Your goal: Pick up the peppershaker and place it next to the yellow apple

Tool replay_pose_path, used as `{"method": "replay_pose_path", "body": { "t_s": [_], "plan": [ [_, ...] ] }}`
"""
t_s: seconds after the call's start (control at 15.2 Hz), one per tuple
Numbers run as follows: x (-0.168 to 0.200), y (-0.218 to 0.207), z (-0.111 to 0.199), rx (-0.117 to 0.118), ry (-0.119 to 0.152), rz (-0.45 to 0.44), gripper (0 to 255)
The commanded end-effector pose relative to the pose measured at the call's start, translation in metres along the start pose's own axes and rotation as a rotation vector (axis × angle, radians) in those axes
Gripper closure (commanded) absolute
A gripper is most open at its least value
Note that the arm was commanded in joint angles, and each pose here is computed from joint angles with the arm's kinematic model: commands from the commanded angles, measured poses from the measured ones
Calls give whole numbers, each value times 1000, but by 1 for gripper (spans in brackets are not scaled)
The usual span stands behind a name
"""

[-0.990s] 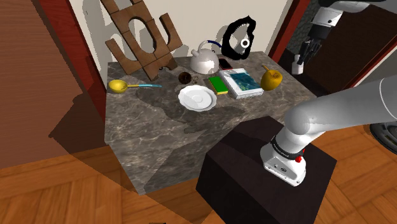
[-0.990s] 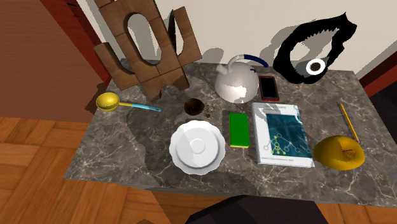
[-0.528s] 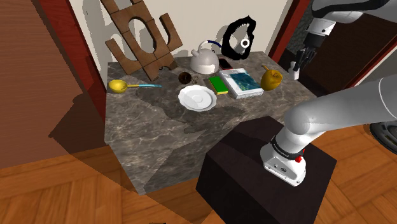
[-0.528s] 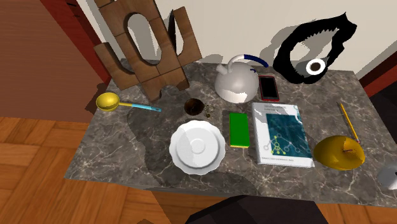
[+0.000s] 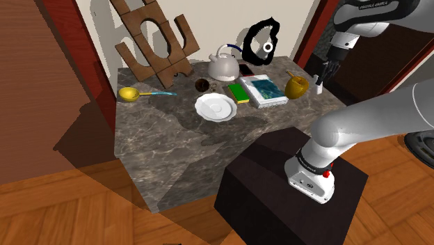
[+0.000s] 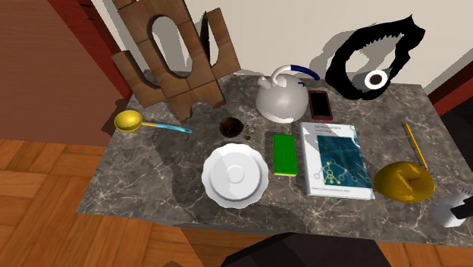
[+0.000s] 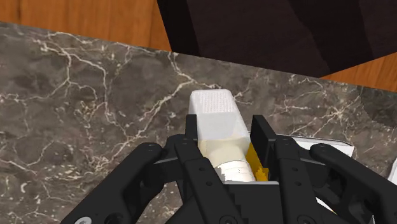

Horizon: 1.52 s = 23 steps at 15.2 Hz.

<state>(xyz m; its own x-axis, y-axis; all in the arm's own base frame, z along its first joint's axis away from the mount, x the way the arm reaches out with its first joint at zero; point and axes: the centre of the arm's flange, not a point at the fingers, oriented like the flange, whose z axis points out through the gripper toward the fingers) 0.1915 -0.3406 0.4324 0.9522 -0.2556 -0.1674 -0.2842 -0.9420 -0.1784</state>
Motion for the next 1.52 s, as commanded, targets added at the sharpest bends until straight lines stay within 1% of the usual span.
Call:
{"method": "replay_pose_path", "body": {
  "t_s": [0.0, 0.86, 1.39, 1.45],
  "plan": [
    [2, 2, 11, 0, 1, 0, 255],
    [13, 14, 78, 0, 1, 0, 255],
    [13, 14, 78, 0, 1, 0, 255],
    [13, 14, 78, 0, 1, 0, 0]
  ]
}}
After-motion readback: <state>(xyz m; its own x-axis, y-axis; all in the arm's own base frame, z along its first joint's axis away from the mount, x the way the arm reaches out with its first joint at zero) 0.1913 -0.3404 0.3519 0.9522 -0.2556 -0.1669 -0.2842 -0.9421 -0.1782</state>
